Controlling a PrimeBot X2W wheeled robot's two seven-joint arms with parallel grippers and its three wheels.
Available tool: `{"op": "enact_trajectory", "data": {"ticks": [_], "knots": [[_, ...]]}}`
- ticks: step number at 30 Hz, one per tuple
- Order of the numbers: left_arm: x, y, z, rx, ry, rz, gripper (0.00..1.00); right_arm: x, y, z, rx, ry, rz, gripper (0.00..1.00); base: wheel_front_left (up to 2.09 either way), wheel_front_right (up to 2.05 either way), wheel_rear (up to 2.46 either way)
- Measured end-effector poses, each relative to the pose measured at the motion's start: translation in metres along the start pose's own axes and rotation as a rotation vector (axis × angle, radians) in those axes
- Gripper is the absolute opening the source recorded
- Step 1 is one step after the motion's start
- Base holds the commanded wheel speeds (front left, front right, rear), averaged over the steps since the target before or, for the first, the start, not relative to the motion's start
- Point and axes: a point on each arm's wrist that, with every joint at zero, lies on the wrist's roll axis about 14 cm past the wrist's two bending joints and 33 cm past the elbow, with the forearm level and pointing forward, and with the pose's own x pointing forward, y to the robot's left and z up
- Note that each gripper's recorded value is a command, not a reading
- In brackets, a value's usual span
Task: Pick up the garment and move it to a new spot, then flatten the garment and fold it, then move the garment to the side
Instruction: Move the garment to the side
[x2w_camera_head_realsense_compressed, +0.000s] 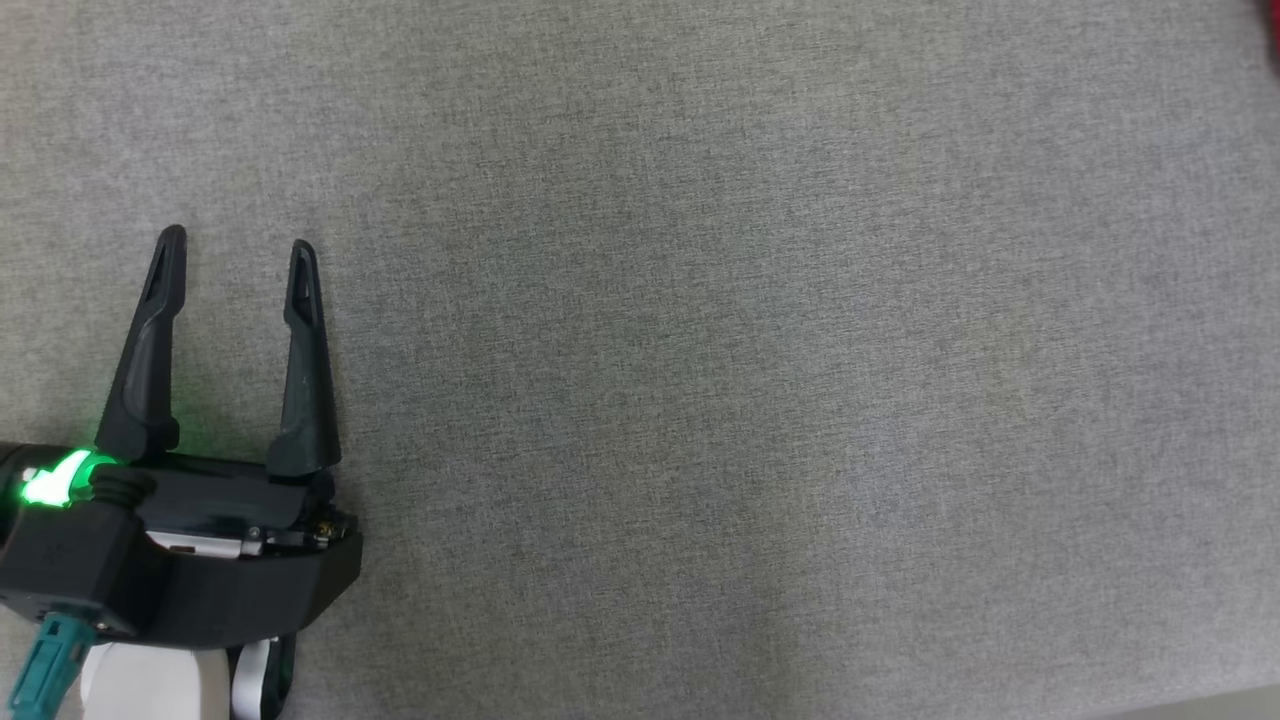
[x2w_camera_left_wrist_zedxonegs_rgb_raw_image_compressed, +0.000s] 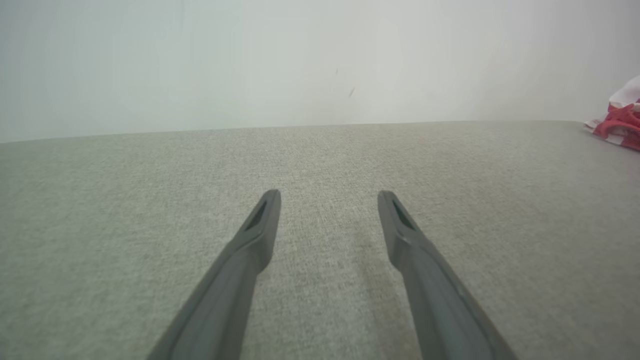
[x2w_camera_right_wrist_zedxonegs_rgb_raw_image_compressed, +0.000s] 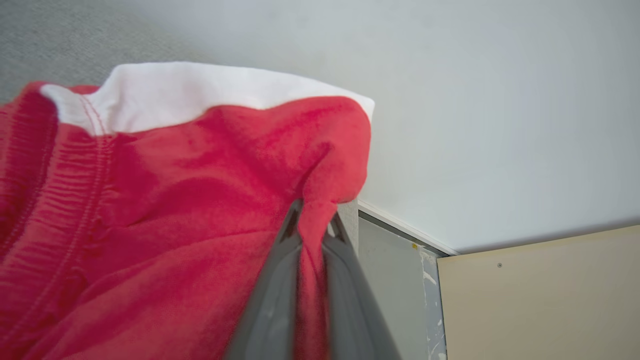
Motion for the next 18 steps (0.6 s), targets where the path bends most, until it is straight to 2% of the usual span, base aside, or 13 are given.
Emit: {"op": "enact_trajectory", "data": {"ticks": [3, 4, 5, 11, 16, 18], "knots": [[0.000, 0.001, 0.001, 0.000, -0.001, 0.003, 1.00, 0.002, -0.003, 0.000, 0.002, 0.009, -0.009, 0.00, 0.00, 0.00, 0.00], [-0.001, 0.001, 0.001, 0.001, 0.000, 0.005, 1.00, 0.003, -0.004, 0.000, 0.003, 0.010, -0.014, 0.60, 0.00, 0.00, 0.00], [-0.001, 0.001, 0.001, 0.001, 0.000, 0.006, 1.00, 0.003, -0.006, 0.000, 0.002, 0.010, -0.019, 1.00, 0.00, 0.00, 0.00], [-0.002, 0.002, 0.003, -0.001, 0.002, 0.012, 1.00, 0.001, -0.011, 0.005, -0.009, -0.024, -0.038, 1.00, 0.00, 0.00, 0.00], [-0.008, 0.004, 0.010, -0.007, 0.002, 0.028, 1.00, -0.005, -0.014, 0.032, 0.141, -0.149, -0.064, 1.00, 0.00, 0.00, 0.00], [-0.013, 0.006, 0.015, -0.005, 0.005, 0.041, 1.00, -0.011, -0.010, 0.044, 0.138, -0.200, -0.054, 1.00, 0.00, 0.00, 0.00]]}}
